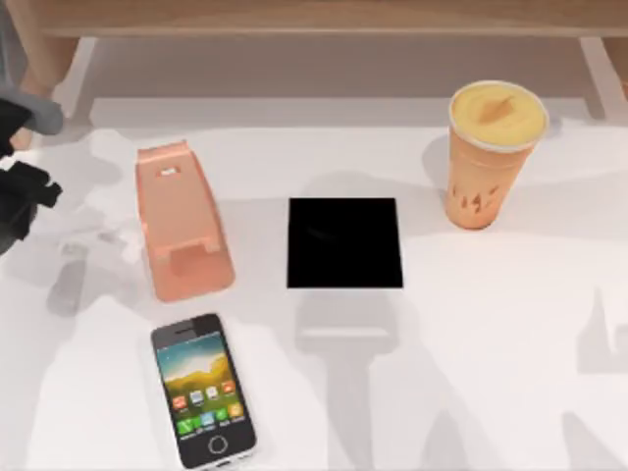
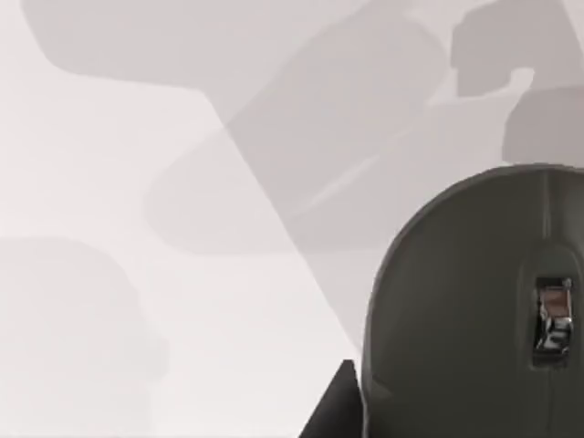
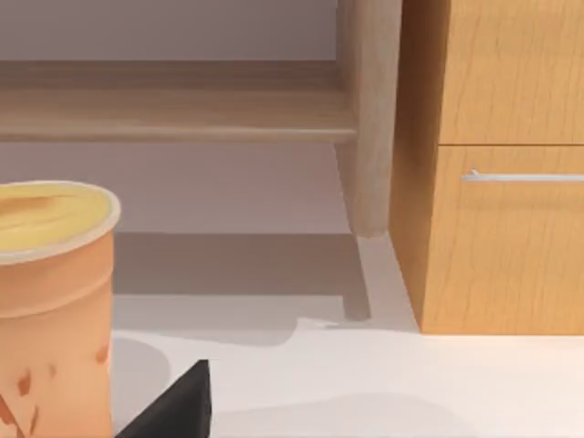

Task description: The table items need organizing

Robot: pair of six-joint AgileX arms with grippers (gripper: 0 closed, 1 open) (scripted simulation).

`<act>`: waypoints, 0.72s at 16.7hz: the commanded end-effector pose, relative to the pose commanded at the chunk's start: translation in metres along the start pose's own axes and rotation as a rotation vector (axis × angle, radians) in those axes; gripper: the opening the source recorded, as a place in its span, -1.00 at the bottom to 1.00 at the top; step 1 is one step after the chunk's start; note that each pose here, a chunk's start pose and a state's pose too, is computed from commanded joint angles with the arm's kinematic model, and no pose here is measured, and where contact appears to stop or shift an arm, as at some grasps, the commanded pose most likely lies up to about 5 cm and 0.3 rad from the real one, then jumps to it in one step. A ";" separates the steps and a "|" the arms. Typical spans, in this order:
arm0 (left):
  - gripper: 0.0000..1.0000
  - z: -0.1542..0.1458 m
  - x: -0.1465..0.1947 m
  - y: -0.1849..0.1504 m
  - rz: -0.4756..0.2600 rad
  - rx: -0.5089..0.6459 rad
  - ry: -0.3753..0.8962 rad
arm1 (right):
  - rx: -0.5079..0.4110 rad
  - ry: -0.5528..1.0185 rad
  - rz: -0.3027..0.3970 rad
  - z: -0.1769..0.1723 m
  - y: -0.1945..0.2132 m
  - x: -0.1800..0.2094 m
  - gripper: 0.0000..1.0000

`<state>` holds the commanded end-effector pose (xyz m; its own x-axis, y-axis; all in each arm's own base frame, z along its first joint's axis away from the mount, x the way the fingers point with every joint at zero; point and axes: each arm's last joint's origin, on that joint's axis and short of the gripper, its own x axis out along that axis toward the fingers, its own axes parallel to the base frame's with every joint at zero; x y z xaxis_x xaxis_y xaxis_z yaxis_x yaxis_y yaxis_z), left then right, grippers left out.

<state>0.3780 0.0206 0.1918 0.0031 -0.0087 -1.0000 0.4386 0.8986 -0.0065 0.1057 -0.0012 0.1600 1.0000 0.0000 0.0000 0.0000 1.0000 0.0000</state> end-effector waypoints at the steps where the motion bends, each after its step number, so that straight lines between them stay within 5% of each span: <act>1: -1.00 -0.001 -0.010 -0.001 0.002 0.000 -0.003 | 0.000 0.000 0.000 0.000 0.000 0.000 1.00; 12: -1.00 0.021 -0.044 -0.014 0.045 -0.040 -0.100 | 0.000 0.000 0.000 0.000 0.000 0.000 1.00</act>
<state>0.3905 -0.0006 0.2363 0.1124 -0.0097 -0.9936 0.3995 0.9160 0.0362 0.1057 -0.0012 0.1600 1.0000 0.0000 0.0000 0.0000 1.0000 0.0000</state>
